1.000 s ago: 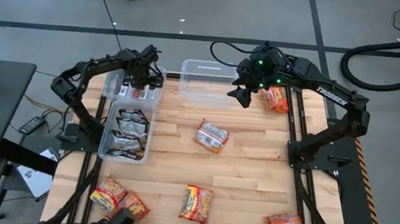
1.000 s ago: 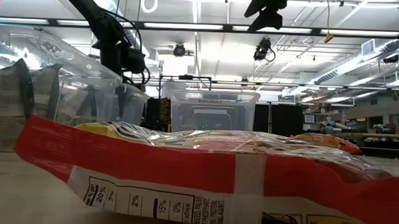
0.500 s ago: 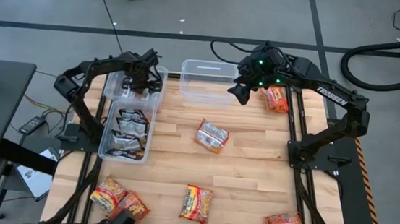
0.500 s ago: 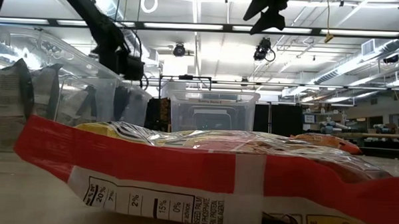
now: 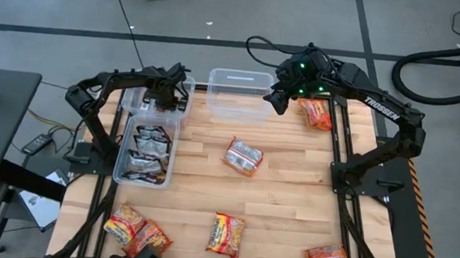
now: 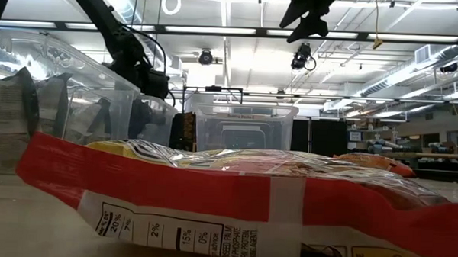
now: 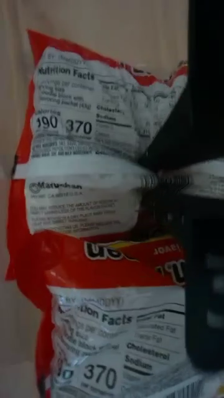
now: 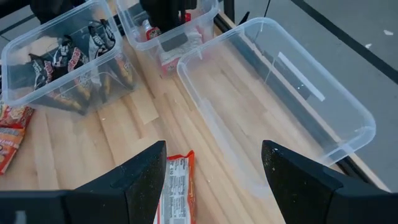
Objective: Sort Maruchan noodles
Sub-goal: Adjust the noodles pack from the bin
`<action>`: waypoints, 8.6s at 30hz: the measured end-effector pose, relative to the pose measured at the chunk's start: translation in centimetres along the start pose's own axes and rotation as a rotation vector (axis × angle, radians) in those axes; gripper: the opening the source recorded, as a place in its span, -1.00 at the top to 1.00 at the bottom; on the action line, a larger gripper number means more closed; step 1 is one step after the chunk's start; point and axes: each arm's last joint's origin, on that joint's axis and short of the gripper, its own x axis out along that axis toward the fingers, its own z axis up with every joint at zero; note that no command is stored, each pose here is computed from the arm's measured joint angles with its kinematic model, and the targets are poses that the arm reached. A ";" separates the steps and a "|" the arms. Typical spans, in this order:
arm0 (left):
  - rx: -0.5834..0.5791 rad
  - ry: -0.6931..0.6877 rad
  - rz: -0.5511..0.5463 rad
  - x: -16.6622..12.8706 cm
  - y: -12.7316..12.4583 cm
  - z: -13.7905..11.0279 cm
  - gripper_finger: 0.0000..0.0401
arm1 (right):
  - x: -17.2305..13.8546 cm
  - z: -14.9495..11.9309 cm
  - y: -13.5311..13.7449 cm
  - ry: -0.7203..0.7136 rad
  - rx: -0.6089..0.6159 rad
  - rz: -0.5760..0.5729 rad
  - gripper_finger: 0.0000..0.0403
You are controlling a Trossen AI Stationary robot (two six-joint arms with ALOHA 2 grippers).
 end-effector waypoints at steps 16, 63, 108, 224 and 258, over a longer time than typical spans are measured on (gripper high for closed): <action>0.062 -0.063 -0.058 -11.2 2.9 1.0 0.94 | 0.2 -0.8 3.8 0.025 -0.229 0.084 -0.33; 0.220 -1.104 -0.988 -26.5 -11.7 -7.7 0.95 | 5.3 -4.6 12.8 -0.909 -0.104 -0.287 -0.53; 0.224 -0.482 -0.246 -21.3 -1.4 -5.3 -0.05 | 2.6 -4.4 9.7 -0.763 0.129 -0.408 0.37; -0.127 -0.190 -0.959 1.4 2.3 -2.2 0.99 | 5.4 -5.8 4.6 -0.277 0.180 -0.055 0.36; -0.099 -0.289 -0.986 -0.8 0.8 0.0 -0.28 | 5.4 -5.8 4.6 -0.294 0.202 -0.095 0.36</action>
